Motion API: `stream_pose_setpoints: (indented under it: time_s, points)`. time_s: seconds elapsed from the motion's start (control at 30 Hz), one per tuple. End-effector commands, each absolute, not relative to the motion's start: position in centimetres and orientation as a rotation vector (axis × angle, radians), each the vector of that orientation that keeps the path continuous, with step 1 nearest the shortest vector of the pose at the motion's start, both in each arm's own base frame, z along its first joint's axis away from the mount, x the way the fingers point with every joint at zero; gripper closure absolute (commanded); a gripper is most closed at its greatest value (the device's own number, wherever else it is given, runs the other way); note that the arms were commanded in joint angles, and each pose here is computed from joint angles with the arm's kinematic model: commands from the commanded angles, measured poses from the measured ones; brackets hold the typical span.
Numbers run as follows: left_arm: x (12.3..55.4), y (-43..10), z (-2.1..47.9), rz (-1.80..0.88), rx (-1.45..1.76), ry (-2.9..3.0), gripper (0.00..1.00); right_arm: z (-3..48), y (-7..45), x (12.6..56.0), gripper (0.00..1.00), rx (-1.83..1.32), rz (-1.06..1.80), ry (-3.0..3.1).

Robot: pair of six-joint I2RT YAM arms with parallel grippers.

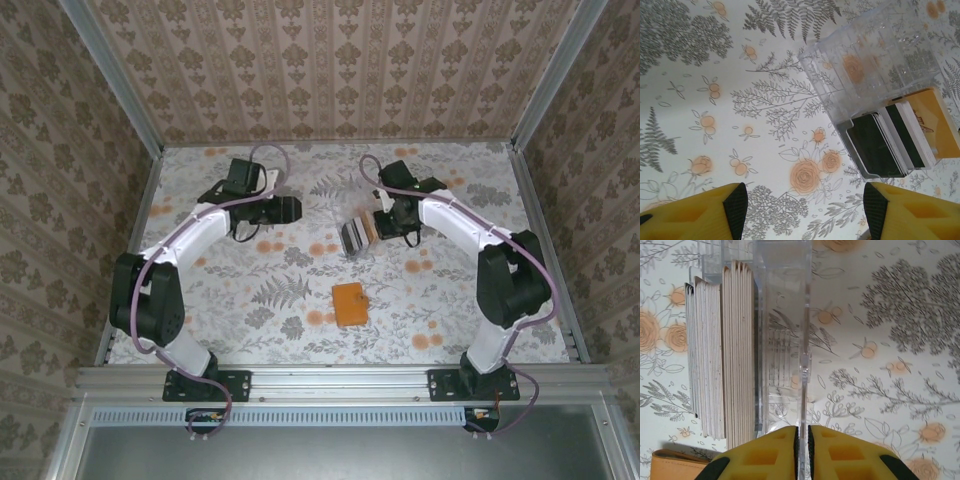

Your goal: Put the credit cards into the card holder

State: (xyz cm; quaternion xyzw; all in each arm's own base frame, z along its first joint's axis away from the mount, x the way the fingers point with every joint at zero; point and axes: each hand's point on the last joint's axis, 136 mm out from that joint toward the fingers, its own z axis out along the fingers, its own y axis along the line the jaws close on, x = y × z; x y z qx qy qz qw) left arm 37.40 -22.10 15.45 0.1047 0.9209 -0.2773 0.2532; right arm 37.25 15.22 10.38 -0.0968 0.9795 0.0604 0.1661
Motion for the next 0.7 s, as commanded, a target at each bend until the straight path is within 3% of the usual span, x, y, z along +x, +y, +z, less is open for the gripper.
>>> stream_pose_setpoints:
  time_s: [0.0, 0.23, 0.43, 0.67]
  points:
    - [37.1, -22.8, 16.9, -0.773, 0.232, 2.461, 0.35, 11.2, 13.7, 36.9, 0.82, -0.156, 0.112, 2.760]
    - [36.6, -23.2, 17.2, -0.791, 0.145, 2.416, 0.32, 13.3, 13.5, 37.2, 0.72, -0.156, 0.117, 2.730]
    - [36.3, -21.6, 18.2, -0.758, 0.053, 2.320, 0.19, 16.7, 14.4, 37.5, 0.56, -0.131, 0.187, 2.689]
    - [35.5, -19.2, 18.6, -0.689, -0.030, 2.213, 0.00, 17.6, 16.9, 37.3, 0.50, -0.101, 0.229, 2.685]
